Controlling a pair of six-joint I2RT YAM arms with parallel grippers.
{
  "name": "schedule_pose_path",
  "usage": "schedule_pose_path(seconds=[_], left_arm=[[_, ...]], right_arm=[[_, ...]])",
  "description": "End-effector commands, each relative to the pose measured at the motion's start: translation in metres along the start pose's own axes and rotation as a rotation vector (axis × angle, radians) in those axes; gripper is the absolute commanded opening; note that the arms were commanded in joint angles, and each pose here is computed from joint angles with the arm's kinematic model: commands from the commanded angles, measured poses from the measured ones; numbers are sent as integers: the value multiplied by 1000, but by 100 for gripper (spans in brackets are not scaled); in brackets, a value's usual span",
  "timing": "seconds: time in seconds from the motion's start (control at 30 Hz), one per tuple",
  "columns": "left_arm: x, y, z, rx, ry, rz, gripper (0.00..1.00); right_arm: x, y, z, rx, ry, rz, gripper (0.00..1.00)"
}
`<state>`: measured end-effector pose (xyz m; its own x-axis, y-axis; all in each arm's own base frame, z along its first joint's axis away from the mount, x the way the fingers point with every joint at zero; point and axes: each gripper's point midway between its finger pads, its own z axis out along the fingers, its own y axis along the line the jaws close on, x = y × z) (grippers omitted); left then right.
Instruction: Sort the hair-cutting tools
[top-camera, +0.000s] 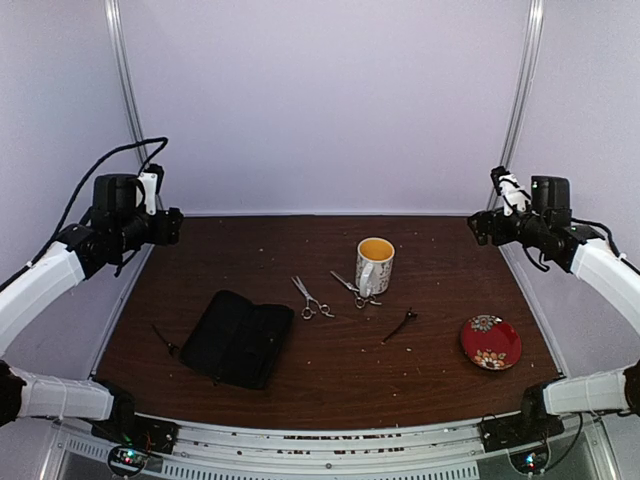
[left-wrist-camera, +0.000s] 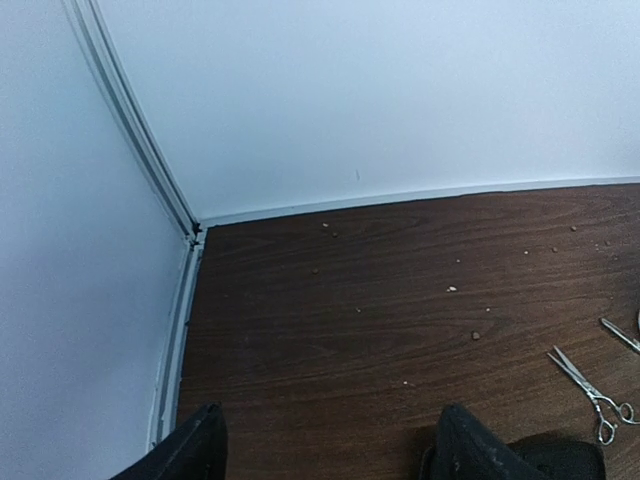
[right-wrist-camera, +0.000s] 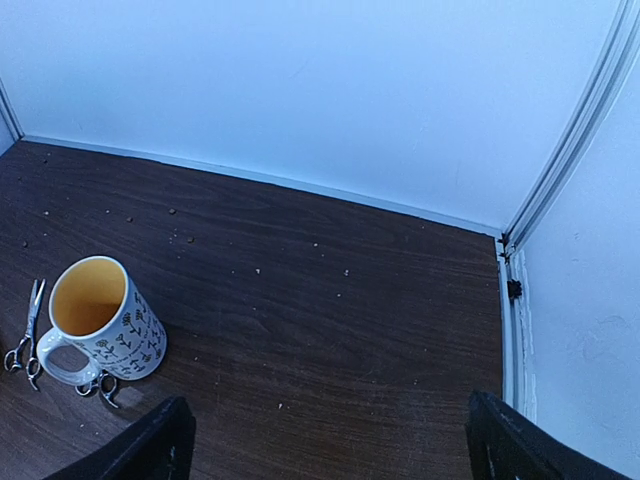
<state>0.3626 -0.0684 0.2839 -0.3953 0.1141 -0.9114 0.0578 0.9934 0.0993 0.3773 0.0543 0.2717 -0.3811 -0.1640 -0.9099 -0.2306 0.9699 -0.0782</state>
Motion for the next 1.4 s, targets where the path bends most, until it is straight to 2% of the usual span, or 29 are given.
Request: schedule_pose_path(seconds=[0.0,0.17,0.27,0.37,0.57,0.7,0.73,0.8,1.0,1.37], left_arm=[[-11,-21,15,141,-44,-29,72],[-1,-56,34,296,12,-23,63],[12,-86,42,396,82,23,54],[30,-122,44,478,151,87,51],[65,-211,16,624,344,139,50],[100,-251,0,649,460,128,49],[111,-258,-3,654,500,129,47],[131,-267,-5,626,575,137,44],[177,-271,-6,559,731,161,43],[210,-275,-2,545,833,143,35]], right_arm=[[4,-8,5,30,-26,-2,98],[28,13,11,-90,20,-113,100],[37,22,15,-146,42,-136,100],[40,29,17,-193,49,-148,100],[36,37,16,-238,35,-123,100],[35,43,14,-275,33,-125,99],[37,44,14,-278,30,-129,99],[38,45,14,-283,26,-140,99],[42,49,14,-309,31,-149,97],[48,50,17,-320,61,-163,96]])
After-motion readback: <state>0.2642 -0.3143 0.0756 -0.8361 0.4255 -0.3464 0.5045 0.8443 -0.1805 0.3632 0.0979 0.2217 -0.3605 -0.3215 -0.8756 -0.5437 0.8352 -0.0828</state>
